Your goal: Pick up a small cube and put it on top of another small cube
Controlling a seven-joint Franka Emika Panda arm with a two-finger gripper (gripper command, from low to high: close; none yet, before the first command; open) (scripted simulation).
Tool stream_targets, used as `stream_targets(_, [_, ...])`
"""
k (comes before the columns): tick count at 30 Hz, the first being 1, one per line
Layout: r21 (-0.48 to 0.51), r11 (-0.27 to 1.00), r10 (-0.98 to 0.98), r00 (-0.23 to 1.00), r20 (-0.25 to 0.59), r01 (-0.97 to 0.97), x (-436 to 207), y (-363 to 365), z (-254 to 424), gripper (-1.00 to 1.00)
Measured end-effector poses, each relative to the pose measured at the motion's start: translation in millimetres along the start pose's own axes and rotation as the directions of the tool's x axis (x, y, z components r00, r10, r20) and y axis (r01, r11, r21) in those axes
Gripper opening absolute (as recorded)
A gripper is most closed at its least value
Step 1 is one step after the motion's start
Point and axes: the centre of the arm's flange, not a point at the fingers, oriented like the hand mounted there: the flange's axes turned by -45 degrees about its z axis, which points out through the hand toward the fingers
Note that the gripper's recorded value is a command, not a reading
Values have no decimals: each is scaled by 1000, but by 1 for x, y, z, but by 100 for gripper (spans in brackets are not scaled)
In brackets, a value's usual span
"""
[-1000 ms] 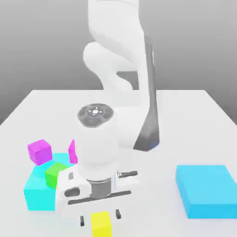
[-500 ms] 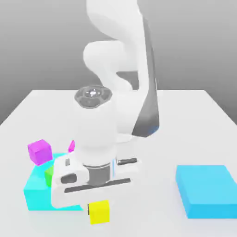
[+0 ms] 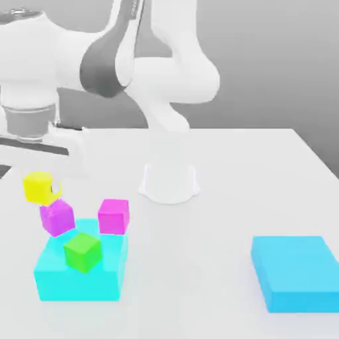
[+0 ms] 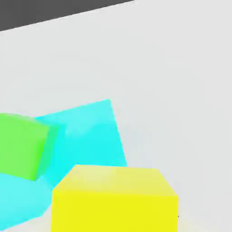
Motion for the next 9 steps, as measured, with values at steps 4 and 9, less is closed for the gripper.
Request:
stream_targets(4, [30,999,40,999,8,-40,-14,5,38,-100])
stream_targets(9, [28,999,43,999,9,-44,-17,5,67,100])
